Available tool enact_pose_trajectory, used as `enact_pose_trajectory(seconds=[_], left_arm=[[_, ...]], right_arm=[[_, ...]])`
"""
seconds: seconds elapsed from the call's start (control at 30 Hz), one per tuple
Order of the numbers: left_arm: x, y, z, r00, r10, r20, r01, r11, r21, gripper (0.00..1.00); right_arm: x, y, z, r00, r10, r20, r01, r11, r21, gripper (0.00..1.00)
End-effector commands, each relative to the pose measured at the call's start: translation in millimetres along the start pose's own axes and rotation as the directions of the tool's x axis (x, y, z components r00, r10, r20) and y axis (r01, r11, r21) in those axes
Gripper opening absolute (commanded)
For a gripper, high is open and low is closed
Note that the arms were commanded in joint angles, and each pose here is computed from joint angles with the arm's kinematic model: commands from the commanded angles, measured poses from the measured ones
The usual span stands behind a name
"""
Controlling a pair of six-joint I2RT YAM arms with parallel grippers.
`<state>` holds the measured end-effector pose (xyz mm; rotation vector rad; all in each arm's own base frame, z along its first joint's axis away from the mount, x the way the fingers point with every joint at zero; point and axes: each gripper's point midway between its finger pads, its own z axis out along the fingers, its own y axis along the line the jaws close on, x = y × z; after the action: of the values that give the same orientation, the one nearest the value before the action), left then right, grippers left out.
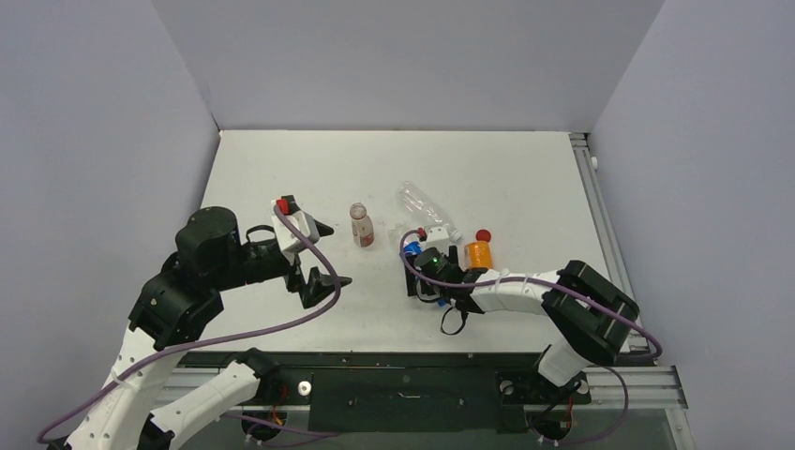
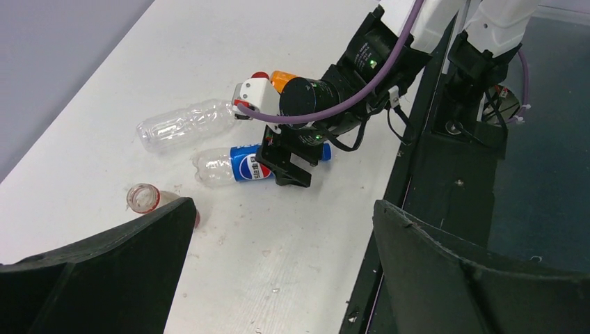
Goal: Unscrew the bottle caps
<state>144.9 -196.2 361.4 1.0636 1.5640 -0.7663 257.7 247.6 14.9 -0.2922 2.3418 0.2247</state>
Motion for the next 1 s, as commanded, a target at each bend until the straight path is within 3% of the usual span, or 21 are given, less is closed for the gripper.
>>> enact_pose_trajectory(seconds=[0.0,0.2,0.33,0.4,0.47,0.5,0.53,0.57,0.6,0.63,0.67,0.7,0.87,0.97], left_arm=[[-14.5,-5.5,-5.6,0.992,0.12,0.042,-0.121,0.992,0.04,0.97],[-16.9,-4.2,-0.4,0.968,0.24,0.069,-0.245,0.967,0.064,0.97],[-26.7,-1.9,7.8,0.926,0.355,0.127,-0.365,0.928,0.069,0.97],[-30.7,-5.5,10.9,0.869,0.467,0.164,-0.485,0.87,0.09,0.97],[-35.3,-7.5,13.8,0.775,0.598,0.205,-0.622,0.779,0.079,0.97],[-37.0,-5.5,15.0,0.686,0.694,0.217,-0.718,0.693,0.056,0.97],[-33.2,-9.6,16.4,0.631,0.74,0.233,-0.768,0.638,0.054,0.97],[-33.2,-8.5,17.8,0.497,0.833,0.242,-0.862,0.507,0.024,0.97],[-20.3,-13.4,20.4,0.424,0.87,0.252,-0.902,0.43,0.031,0.97],[-24.4,-17.0,17.0,0.22,0.938,0.267,-0.971,0.236,-0.03,0.97],[-7.9,-17.2,25.0,0.16,0.95,0.267,-0.985,0.172,-0.022,0.97],[-21.4,-19.7,22.1,0.023,0.963,0.27,-0.992,0.054,-0.11,0.97],[-13.2,-18.0,30.6,-0.134,0.959,0.249,-0.989,-0.113,-0.096,0.97],[-28.1,-14.1,33.2,-0.24,0.949,0.205,-0.962,-0.204,-0.182,0.97]], right_arm=[[-10.9,12.1,-2.1,0.998,0.044,0.048,-0.042,0.999,-0.034,0.69],[-31.7,15.1,-27.9,0.992,0.056,0.113,-0.049,0.997,-0.057,0.5],[-64.5,18.9,-66.8,0.983,0.065,0.172,-0.047,0.993,-0.109,0.49],[-84.3,24.0,-91.5,0.977,0.068,0.201,-0.036,0.987,-0.157,0.49],[-113.9,36.5,-122.4,0.967,0.073,0.243,-0.014,0.972,-0.234,0.5],[-117.0,39.9,-134.3,0.97,0.06,0.237,0.006,0.964,-0.265,0.5],[-131.3,46.3,-147.1,0.964,0.067,0.256,0.012,0.955,-0.296,0.5],[-131.9,52.9,-156.3,0.97,0.054,0.239,0.03,0.941,-0.337,0.52],[-146.4,61.2,-170.1,0.965,0.067,0.252,0.034,0.925,-0.378,0.53],[-143.1,67.9,-175.1,0.975,0.042,0.218,0.053,0.91,-0.41,0.56],[-158.0,77.1,-189.9,0.971,0.049,0.234,0.062,0.892,-0.447,0.56],[-152.8,85.3,-193.8,0.979,0.024,0.201,0.077,0.875,-0.479,0.57],[-171.7,113.7,-235.3,0.978,0.024,0.208,0.106,0.801,-0.589,0.57],[-169.5,124.5,-251.3,0.979,0.004,0.203,0.125,0.776,-0.619,0.57]])
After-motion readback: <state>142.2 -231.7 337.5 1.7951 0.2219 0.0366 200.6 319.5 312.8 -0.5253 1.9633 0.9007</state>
